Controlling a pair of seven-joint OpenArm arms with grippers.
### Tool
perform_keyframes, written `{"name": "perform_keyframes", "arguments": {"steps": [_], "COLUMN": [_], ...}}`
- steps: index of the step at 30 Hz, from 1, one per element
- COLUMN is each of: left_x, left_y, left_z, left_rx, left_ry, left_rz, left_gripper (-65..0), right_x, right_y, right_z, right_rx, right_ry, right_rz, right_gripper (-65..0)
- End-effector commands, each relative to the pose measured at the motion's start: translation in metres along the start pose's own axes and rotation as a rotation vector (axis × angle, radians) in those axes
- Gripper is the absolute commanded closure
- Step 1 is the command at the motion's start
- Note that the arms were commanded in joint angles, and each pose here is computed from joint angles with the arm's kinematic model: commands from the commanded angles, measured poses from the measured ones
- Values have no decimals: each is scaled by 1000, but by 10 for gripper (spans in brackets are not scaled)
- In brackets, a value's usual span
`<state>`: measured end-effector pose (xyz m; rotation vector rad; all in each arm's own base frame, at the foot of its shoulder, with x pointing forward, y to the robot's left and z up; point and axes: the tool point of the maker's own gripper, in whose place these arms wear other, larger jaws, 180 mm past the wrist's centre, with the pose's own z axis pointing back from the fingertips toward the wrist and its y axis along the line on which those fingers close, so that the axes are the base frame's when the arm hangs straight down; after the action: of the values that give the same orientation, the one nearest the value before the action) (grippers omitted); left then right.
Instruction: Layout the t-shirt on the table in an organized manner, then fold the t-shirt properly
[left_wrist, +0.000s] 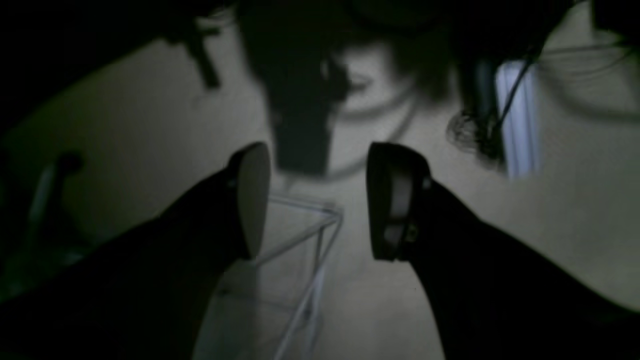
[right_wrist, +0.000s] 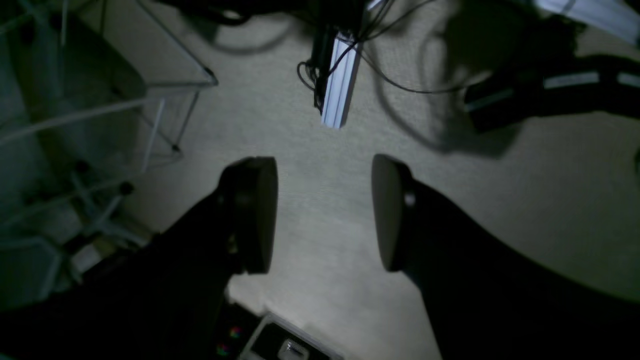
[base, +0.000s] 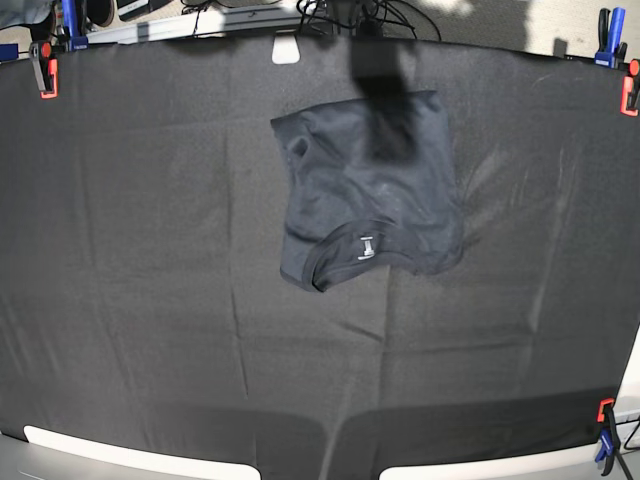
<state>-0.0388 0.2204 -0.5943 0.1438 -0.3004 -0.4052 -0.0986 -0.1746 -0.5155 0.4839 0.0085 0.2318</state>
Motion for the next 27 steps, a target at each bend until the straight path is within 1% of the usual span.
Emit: {"name": "perform_keyframes", "arguments": {"steps": [1, 2, 3, 5, 8, 10, 12, 14, 17, 18, 20, 22, 24, 27], "left_x": [-12, -16, -19, -25, -32, -30, -25, -25, -24, -22, -18, -13, -9, -5], "left_y": [1, -5, -10, -18, -29, -39, -50, -59, -66, -66, -64, -62, -60, -58], "left_z": [-2, -9, -15, -23, -29, -30, -31, -33, -39, -41, -44, -47, -49, -51], "left_rx": [10, 9, 6, 6, 28, 26, 11, -8, -26, -30, -34, -32, -30, -28], "left_ry": [14, 18, 23, 31, 68, 73, 72, 123, 210, 225, 242, 244, 237, 233], "left_rz": [1, 13, 24, 62, 186, 229, 247, 257, 268, 269, 272, 274, 274, 274], "left_gripper": [-286, -286, -286, -286, -286, -286, -286, -286, -286, -286, -286, -286, -286, -286], "right_x": [-11, -16, -19, -27, -31, -31, -26, -16, -3, 1, 5, 8, 13, 23], "right_y": [-5, -19, -29, -45, -62, -69, -76, -80, -78, -79, -85, -90, -93, -95], "right_z": [-6, -16, -26, -44, -63, -74, -83, -90, -100, -102, -102, -101, -101, -104], "right_rx": [-1, -44, -68, -103, -131, -152, -198, -237, -255, -272, -334, -381, -399, -403], "right_ry": [17, 22, 26, 34, 31, 54, 73, 95, 171, 202, 272, 313, 300, 231], "right_rz": [-25, -72, -108, -154, -192, -187, -173, -160, -151, -149, -154, -154, -138, -107], "right_gripper": [-295, -295, -295, -295, -295, -295, -295, -295, -295, -295, -295, -295, -295, -295]}}
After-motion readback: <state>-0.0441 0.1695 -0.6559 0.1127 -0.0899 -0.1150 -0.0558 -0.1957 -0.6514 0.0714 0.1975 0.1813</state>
